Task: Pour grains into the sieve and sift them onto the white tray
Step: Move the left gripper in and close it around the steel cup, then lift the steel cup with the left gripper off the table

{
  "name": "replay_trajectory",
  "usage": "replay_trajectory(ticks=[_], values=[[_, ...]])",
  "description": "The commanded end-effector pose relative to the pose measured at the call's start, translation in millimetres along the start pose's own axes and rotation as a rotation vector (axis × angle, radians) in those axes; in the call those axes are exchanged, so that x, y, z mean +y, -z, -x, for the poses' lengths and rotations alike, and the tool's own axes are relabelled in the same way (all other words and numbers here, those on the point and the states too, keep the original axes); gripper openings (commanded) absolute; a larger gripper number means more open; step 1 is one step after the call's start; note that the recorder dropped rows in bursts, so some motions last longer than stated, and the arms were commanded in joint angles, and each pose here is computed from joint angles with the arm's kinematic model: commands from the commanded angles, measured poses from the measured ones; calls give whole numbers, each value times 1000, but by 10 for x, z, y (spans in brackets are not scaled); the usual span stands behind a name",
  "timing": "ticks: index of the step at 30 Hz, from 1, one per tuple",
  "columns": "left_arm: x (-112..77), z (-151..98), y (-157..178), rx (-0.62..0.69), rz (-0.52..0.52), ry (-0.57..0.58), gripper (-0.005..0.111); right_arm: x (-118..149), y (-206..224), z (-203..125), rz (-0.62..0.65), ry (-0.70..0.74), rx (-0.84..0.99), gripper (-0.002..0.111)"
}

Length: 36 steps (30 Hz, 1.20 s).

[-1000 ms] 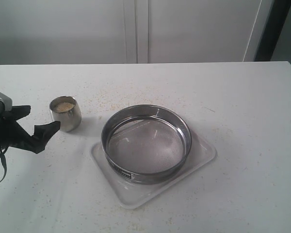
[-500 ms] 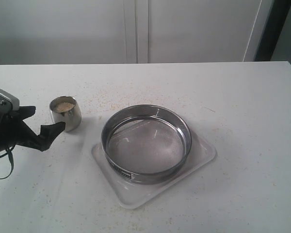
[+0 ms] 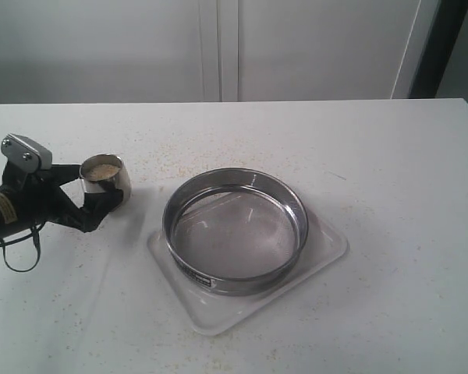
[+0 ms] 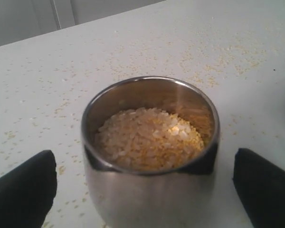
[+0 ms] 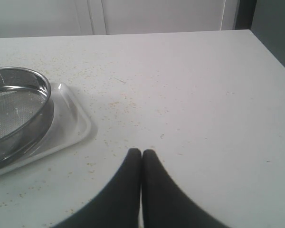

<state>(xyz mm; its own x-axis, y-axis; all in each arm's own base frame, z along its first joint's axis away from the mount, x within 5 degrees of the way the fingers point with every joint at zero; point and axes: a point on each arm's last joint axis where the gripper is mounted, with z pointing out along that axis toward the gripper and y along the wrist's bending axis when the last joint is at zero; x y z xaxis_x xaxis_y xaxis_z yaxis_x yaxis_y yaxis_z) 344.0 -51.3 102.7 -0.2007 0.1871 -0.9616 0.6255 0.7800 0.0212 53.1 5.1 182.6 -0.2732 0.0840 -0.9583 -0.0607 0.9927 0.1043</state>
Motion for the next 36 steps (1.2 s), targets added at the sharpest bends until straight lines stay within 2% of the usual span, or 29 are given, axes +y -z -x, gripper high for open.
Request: replay_trajectory(ticks=[1,17,25,36], values=[[-50,3,-153,-13,-42,-4,105,-3,-2,-2,-3,1,-14,0],[87,-14,-402,-47,-24,15,105,-3,-2,-2,-3,1,-14,0],[48,75,-535,-77,-50,-4,105,-3,-2,-2,-3,1,-14,0],[37,-40,-578,-55,-57,14,105,-3,-2,-2,-3,1,-14,0]])
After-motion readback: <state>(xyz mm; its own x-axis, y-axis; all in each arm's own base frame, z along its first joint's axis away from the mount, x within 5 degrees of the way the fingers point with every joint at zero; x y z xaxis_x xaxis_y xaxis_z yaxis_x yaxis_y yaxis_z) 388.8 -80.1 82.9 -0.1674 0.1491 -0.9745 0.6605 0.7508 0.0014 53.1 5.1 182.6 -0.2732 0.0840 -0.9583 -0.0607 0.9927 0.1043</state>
